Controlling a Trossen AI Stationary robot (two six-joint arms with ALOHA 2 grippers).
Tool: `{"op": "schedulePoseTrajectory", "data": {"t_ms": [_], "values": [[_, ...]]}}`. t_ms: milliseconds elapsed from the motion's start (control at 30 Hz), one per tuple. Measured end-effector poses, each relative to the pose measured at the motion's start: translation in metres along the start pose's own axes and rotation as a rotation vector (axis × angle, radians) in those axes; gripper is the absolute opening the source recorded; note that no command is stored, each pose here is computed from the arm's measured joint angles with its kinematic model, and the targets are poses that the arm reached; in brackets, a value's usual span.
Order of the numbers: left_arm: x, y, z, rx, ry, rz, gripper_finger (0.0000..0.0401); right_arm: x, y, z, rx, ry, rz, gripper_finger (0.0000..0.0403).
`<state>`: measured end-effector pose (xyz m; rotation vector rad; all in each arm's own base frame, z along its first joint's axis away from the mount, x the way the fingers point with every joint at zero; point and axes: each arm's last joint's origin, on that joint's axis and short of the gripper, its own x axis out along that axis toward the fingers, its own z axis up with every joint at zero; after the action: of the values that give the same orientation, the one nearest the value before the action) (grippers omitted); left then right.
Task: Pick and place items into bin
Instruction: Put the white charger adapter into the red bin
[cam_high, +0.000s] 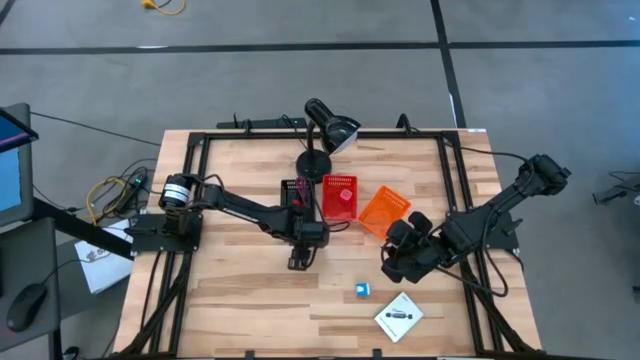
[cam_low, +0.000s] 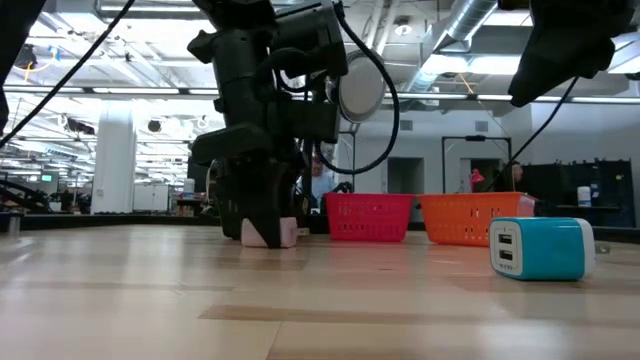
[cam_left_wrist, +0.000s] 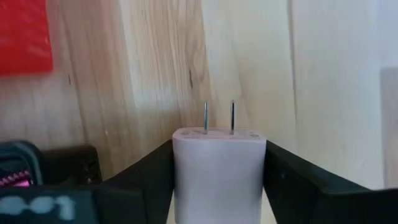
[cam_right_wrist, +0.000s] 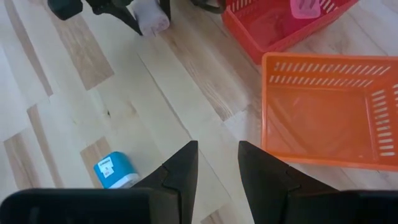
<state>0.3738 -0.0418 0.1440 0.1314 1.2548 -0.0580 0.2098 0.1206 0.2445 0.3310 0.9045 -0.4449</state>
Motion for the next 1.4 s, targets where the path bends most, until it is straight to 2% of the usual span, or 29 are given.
{"op": "schedulePoseTrajectory", "data": {"t_ms": [167,300,533,700,933,1033,1167,1200,1400], "values": [[-0.003,-0.001,0.011,-0.005,-0.088,-0.07,0.0181,0.0,0.0,0.0,0.0,-0.004,-0.003,0.0108],[-0.018,0.001,0.031,-0.001,-0.18,-0.069,0.0181,0.0,0.0,0.0,0.001,-0.015,-0.008,0.0108],[-0.05,0.015,0.064,0.148,-0.332,-0.014,0.0181,0.0,0.0,0.0,0.001,-0.015,-0.008,0.0108],[-0.076,0.044,0.063,0.161,-0.38,0.026,0.0181,0.0,0.0,0.0,0.003,-0.016,-0.005,0.0108],[-0.12,0.102,0.034,0.083,-0.341,0.07,0.0181,0.0,0.0,0.001,0.003,-0.016,-0.004,0.0108],[-0.136,0.121,0.028,0.073,-0.426,-0.012,0.0181,0.0,0.001,0.001,0.005,-0.018,-0.002,0.0108],[-0.136,0.137,0.026,0.191,-0.58,-0.279,0.0181,0.0,0.0,0.001,0.006,-0.043,-0.016,0.0108],[-0.135,0.138,0.027,0.203,-0.608,-0.313,0.0181,0.0,0.0,0.001,0.006,-0.045,-0.017,0.0108],[-0.097,0.134,0.035,0.178,-0.533,-0.349,0.0181,0.0,0.0,0.001,0.006,-0.045,-0.017,0.0108]]}}
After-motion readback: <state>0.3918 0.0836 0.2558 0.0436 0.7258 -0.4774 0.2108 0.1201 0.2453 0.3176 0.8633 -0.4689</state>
